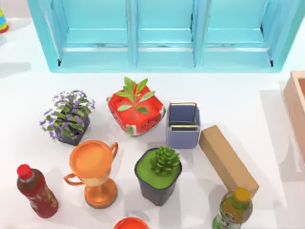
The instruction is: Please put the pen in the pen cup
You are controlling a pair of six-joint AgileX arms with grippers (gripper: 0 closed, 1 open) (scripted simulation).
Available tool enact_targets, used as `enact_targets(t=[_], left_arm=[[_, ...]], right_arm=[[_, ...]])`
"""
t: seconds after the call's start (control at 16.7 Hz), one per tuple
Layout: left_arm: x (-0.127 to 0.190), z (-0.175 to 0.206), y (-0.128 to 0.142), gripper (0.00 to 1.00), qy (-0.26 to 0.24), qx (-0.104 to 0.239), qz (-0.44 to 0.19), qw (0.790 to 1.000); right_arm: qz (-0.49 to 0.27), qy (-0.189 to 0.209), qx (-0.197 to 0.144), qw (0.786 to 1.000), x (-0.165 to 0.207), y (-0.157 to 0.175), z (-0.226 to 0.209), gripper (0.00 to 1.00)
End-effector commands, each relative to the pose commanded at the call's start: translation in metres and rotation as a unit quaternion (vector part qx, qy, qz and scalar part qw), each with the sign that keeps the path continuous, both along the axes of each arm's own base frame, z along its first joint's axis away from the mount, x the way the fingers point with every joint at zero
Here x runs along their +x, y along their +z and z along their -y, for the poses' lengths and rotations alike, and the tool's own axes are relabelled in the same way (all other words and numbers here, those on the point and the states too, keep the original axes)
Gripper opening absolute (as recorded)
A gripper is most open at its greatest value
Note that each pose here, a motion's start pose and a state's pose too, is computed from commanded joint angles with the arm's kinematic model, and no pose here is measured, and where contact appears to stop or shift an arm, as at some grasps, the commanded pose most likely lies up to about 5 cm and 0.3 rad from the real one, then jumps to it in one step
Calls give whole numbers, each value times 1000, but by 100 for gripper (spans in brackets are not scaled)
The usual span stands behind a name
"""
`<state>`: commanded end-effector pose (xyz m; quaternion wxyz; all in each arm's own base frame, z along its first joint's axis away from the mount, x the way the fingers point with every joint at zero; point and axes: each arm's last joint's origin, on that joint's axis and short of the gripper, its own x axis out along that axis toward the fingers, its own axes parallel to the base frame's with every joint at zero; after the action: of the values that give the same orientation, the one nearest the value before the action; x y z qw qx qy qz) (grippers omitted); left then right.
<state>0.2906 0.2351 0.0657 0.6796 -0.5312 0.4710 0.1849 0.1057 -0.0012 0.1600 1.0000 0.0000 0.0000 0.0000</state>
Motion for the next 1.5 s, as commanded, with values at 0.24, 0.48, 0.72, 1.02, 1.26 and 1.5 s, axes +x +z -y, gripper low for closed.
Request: enact_targets(t=[0.24, 0.48, 0.72, 1.02, 1.26, 1.5], left_arm=[[-19, -18, 37, 0, 17, 25, 6, 1000], [-52, -33, 70, 0, 24, 22, 1, 999], [-98, -36, 120, 0, 17, 22, 1, 1000], [-151, -21, 171, 0, 12, 25, 5, 1000], [-161, -16, 180, 0, 13, 26, 8, 1000], [-158, -16, 179, 0, 9, 32, 5, 999]], right_arm=[[0, 0, 0, 1000, 0, 0, 0, 100], [0, 0, 0, 1000, 0, 0, 0, 100], [0, 0, 0, 1000, 0, 0, 0, 100], [0, 0, 0, 1000, 0, 0, 0, 100], [0, 0, 0, 1000, 0, 0, 0, 100], [0, 0, 0, 1000, 0, 0, 0, 100]])
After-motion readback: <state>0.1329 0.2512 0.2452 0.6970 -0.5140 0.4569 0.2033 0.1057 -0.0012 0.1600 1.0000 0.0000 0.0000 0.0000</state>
